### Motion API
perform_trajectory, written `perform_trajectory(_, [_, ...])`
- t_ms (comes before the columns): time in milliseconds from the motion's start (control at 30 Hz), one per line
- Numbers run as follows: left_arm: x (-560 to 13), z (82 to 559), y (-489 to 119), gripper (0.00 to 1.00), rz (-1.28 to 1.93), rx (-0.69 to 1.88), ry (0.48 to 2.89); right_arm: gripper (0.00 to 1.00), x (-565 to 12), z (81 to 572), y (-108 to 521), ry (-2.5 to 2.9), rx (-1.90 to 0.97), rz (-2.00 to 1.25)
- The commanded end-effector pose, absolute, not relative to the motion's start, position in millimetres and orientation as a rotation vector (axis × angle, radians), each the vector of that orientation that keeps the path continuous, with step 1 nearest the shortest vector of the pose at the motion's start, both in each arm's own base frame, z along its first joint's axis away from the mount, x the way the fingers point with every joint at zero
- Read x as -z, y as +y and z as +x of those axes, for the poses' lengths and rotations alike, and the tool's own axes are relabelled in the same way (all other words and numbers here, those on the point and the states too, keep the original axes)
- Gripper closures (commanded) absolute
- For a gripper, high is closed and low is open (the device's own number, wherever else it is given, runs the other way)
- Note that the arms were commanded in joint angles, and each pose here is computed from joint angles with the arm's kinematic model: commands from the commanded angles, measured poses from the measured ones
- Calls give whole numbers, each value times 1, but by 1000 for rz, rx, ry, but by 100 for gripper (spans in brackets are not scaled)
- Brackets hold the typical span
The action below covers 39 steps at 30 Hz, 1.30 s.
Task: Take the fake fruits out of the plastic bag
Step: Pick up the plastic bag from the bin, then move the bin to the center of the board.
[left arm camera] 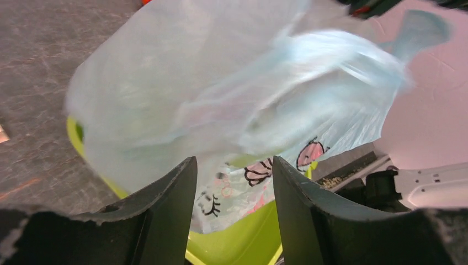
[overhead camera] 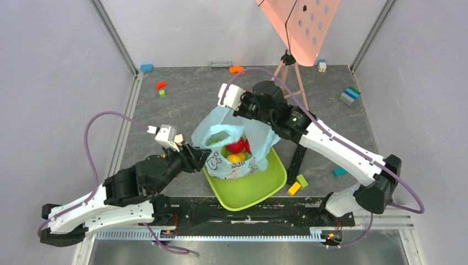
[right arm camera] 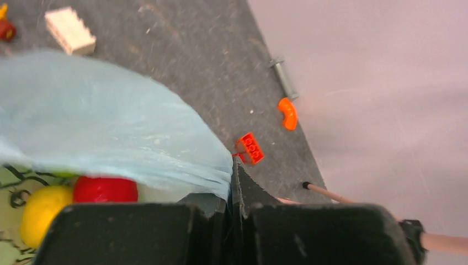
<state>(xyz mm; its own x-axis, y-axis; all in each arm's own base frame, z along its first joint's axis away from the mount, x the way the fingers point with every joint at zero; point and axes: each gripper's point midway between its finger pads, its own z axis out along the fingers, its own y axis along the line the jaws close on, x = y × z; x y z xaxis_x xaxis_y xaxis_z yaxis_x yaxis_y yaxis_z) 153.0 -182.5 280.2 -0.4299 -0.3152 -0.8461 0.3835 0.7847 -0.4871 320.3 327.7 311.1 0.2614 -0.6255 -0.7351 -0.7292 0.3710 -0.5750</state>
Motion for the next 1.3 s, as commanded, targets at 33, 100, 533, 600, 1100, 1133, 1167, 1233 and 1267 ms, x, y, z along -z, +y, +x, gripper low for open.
perform_trajectory(33, [-267,160,-150,37,-138,646,1926,100,-448,312,300,1273,-156,-945])
perform_trajectory(100, [-256,161,-143,34,-195,597,1963,100,-470,307,289,1253,-163,-883])
perform_trajectory(533, [-185,160,-135,17,-375,330,2140,100,-547,273,241,1141,-189,-723])
perform_trajectory(600, [-174,160,-137,15,-400,317,2157,100,-548,270,236,1139,-185,-718])
perform_trajectory(1100, [-79,184,-182,45,-459,386,2343,100,-549,252,213,1130,-180,-709])
perform_trajectory(1133, [-79,187,-182,51,-459,380,2342,100,-549,252,213,1130,-180,-708])
perform_trajectory(1167, [-79,190,-181,58,-458,367,2342,100,-549,252,213,1132,-179,-705])
perform_trajectory(1233, [-79,198,-181,71,-459,351,2345,100,-549,252,212,1132,-182,-702])
perform_trajectory(1267, [-80,202,-180,75,-463,344,2343,100,-550,251,211,1131,-183,-698])
